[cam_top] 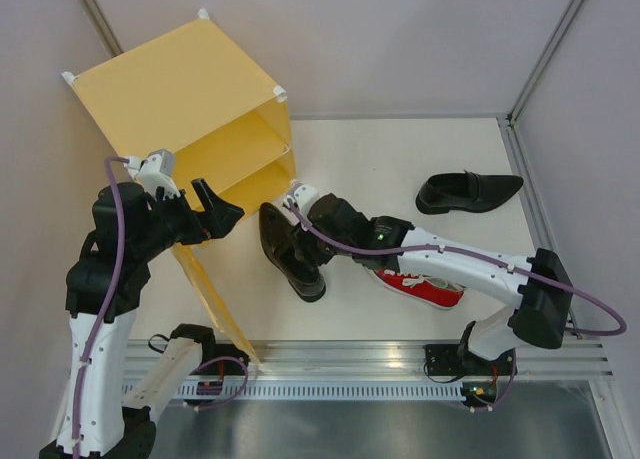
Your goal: Place and organize the shoes in the shoe cabinet
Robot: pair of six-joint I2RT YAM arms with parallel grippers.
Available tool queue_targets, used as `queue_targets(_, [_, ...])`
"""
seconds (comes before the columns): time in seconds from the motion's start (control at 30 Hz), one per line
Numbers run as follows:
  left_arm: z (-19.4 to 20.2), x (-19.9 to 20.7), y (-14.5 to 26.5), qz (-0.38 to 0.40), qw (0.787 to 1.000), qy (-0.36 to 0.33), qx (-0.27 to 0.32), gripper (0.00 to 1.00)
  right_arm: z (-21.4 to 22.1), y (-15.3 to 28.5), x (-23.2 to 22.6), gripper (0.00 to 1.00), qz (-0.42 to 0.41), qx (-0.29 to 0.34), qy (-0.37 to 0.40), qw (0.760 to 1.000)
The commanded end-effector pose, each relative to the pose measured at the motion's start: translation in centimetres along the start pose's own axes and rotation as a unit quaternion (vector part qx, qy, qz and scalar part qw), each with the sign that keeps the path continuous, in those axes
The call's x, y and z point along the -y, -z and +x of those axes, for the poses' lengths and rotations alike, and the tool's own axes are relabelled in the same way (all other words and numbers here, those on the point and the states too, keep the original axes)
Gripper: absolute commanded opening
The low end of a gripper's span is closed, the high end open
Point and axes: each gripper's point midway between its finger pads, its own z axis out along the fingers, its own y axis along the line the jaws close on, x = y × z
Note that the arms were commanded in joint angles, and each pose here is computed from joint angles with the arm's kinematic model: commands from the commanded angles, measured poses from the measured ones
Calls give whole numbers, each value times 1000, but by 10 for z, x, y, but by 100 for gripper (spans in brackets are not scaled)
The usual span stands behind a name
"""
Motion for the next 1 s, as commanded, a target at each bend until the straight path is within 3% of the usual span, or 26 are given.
queue_targets(0.0, [-6, -1, 4, -6, 1000, -3, 19, 98, 28, -17, 19, 54, 82, -32, -116, 989])
queue_targets(0.13, [-7, 0, 6, -5, 1000, -3, 22, 98, 43, -28, 15, 53, 86, -65, -151, 983])
queue_targets(0.73, [-3, 1, 8, 0, 1000, -2, 17, 99, 105, -49, 19, 41, 115, -163, -174, 964])
queue_targets(0.87, [-3, 1, 8, 1, 1000, -2, 17, 98, 100, -47, 17, 21, 112, -165, -170, 965])
queue_targets(0.9, [-3, 1, 8, 0, 1000, -2, 16, 98, 99, -47, 16, 10, 111, -166, -167, 966])
queue_targets(0.97, [-2, 1, 7, 0, 1000, -4, 16, 99, 89, -49, 17, 1, 111, -154, -165, 968])
